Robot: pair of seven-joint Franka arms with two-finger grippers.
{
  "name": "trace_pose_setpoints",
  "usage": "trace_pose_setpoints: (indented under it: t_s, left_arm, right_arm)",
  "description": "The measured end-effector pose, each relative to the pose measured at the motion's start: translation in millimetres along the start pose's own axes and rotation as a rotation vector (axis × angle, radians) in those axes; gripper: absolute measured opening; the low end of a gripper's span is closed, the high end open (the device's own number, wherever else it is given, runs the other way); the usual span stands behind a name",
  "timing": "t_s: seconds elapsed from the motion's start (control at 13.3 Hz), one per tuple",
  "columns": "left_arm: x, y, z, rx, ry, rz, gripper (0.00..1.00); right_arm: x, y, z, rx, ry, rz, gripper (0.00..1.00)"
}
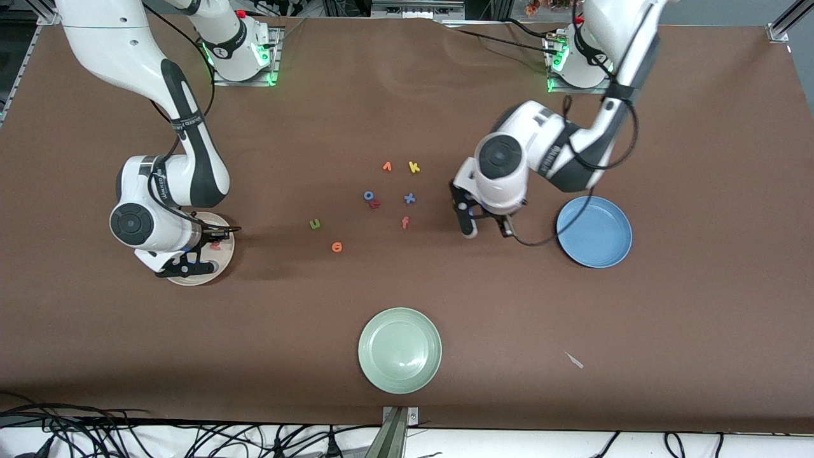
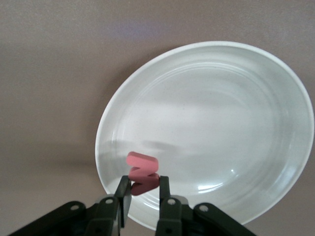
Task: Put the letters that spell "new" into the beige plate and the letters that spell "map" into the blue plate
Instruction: 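Place the pink w on the white plate while the left gripper grasps m, then drop the blue m on the blue plate while the right gripper returns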
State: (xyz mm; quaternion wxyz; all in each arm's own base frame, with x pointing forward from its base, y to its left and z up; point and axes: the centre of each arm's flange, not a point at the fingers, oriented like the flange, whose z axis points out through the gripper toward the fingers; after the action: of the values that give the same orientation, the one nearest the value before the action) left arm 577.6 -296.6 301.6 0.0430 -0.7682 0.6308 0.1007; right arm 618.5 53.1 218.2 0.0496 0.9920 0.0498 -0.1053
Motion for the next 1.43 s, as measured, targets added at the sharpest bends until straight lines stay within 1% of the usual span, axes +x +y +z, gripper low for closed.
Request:
trace_pose_setpoints:
  t_s: [0.15, 0.23, 0.38, 0.45, 0.53, 0.68, 0.83, 0.91, 1.06, 1.21, 1.36, 1.43]
  left_arm:
    - [-45.5, -31.2, 15.2, -0.030, -0.002, 0.088, 0.27]
    - [-63.3, -41.6, 21.9, -0.043, -0.002, 0.126, 0.27]
    - [-92.0, -54.5, 38.0, -0.074, -0.004, 0.181, 0.27]
    - [-103.1, -57.0, 47.8, -0.093, -0.007, 0.196, 0.27]
    - [-114.3, -58.6, 57.7, -0.113, -0.010, 0.205, 0.27]
    - [-142.5, -61.1, 80.9, -0.160, -0.016, 0.199, 0.27]
    - [-160.6, -56.8, 101.5, -0.203, -0.022, 0.188, 0.27]
    - [-167.0, -55.2, 110.1, -0.209, -0.018, 0.180, 0.27]
    - [-172.7, -49.9, 130.1, -0.185, 0.009, 0.175, 0.27]
    - [-180.2, -47.0, 142.8, -0.171, 0.026, 0.164, 0.27]
    - [-180.1, -47.6, 139.2, -0.161, 0.035, 0.183, 0.41]
    - [-177.2, -47.0, 133.7, -0.152, 0.039, 0.194, 0.52]
  right_arm:
    - [-0.1, -2.1, -4.4, 0.023, 0.006, 0.014, 0.53]
    - [-0.3, -4.7, -8.8, 0.037, 0.006, 0.027, 0.62]
    - [-0.4, -20.4, -18.8, 0.051, 0.009, 0.079, 0.85]
    - [-0.6, -35.4, -21.9, 0.058, 0.009, 0.109, 0.94]
    - [-1.0, -53.5, -24.0, 0.066, 0.010, 0.141, 1.00]
    - [-4.2, -90.4, -26.2, 0.081, 0.005, 0.204, 1.00]
    - [-8.9, -120.0, -30.2, 0.098, 0.002, 0.274, 1.00]
    - [-11.3, -134.5, -32.5, 0.107, 0.004, 0.308, 1.00]
    - [-14.5, -157.3, -34.6, 0.126, 0.015, 0.365, 1.00]
    - [-17.7, -171.6, -30.0, 0.147, 0.040, 0.418, 1.00]
    - [-25.8, -188.6, -17.1, 0.171, 0.066, 0.444, 1.00]
    - [-30.7, -195.6, -10.3, 0.178, 0.072, 0.450, 1.00]
